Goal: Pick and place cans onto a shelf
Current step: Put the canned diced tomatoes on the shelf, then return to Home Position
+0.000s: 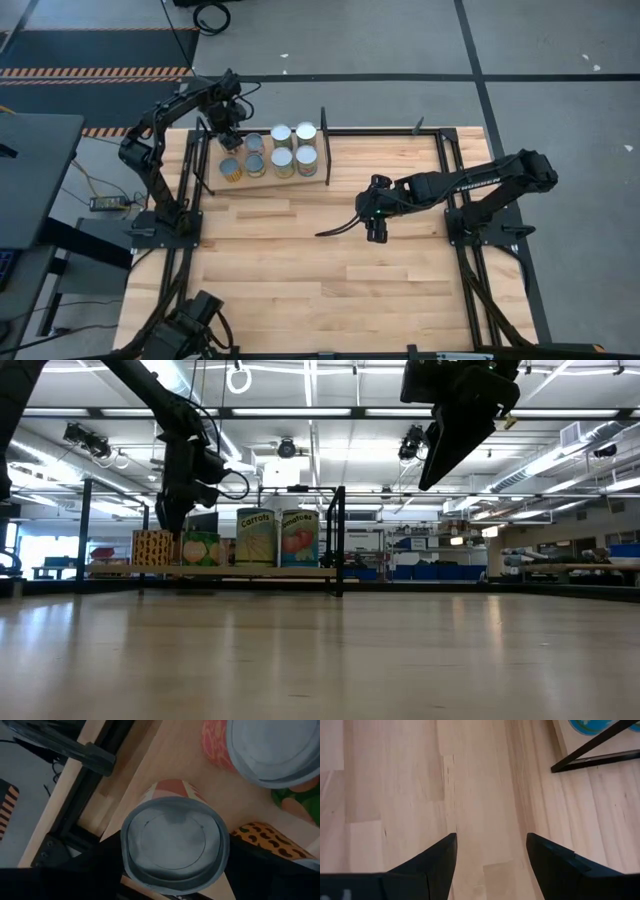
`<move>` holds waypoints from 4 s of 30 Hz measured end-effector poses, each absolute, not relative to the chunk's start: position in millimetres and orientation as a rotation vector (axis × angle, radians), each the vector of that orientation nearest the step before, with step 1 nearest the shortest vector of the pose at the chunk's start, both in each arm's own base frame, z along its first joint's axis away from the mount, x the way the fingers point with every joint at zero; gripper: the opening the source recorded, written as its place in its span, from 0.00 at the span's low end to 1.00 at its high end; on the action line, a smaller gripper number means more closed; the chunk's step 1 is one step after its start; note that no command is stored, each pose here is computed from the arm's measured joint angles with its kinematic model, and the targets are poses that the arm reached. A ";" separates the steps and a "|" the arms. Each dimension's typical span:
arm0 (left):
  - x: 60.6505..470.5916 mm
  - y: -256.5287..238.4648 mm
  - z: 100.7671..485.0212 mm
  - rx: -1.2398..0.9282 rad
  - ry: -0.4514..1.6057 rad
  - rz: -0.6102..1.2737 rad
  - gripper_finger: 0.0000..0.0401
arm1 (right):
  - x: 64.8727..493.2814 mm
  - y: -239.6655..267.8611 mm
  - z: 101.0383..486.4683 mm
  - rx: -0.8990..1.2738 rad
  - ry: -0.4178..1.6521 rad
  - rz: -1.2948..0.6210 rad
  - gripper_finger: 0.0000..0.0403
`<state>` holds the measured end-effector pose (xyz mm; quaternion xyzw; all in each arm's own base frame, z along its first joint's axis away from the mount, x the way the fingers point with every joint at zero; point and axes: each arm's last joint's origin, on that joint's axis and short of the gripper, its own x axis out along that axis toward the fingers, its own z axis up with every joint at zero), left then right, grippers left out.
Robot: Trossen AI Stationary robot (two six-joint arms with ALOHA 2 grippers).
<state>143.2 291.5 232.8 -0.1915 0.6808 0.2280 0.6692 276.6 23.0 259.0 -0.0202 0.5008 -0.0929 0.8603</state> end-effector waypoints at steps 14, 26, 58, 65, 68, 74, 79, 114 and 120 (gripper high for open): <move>144.6 294.3 222.3 -0.461 1.565 0.492 0.72 | 276.4 23.8 258.9 -0.013 1.052 -0.198 0.61; 144.2 291.2 222.4 -0.507 1.567 0.478 0.83 | 276.6 23.8 259.1 -0.007 1.049 -0.201 0.61; 149.7 264.6 325.9 -0.544 1.254 0.587 0.80 | 289.0 9.6 266.2 -0.157 0.934 -0.130 0.51; 156.0 197.5 353.9 -0.388 0.819 0.402 0.52 | 297.6 -9.3 273.2 -0.201 0.829 -0.010 0.08; 154.3 161.6 355.2 -0.302 0.646 0.321 0.38 | 296.6 -16.3 277.9 -0.190 0.747 0.047 0.04; 153.2 95.0 334.9 -0.153 0.285 0.154 0.13 | 267.1 -24.8 275.7 -0.192 0.536 0.033 0.01; 154.6 56.4 294.9 -0.073 -0.005 0.067 0.01 | 226.1 -20.0 284.9 -0.183 0.289 0.051 0.04; 94.1 9.5 188.2 0.032 -0.207 -0.033 0.04 | 84.8 5.9 230.5 0.096 -0.139 0.105 0.07; 95.9 10.5 178.0 0.030 -0.127 0.021 0.05 | 91.6 5.0 201.3 0.070 -0.197 -0.008 0.07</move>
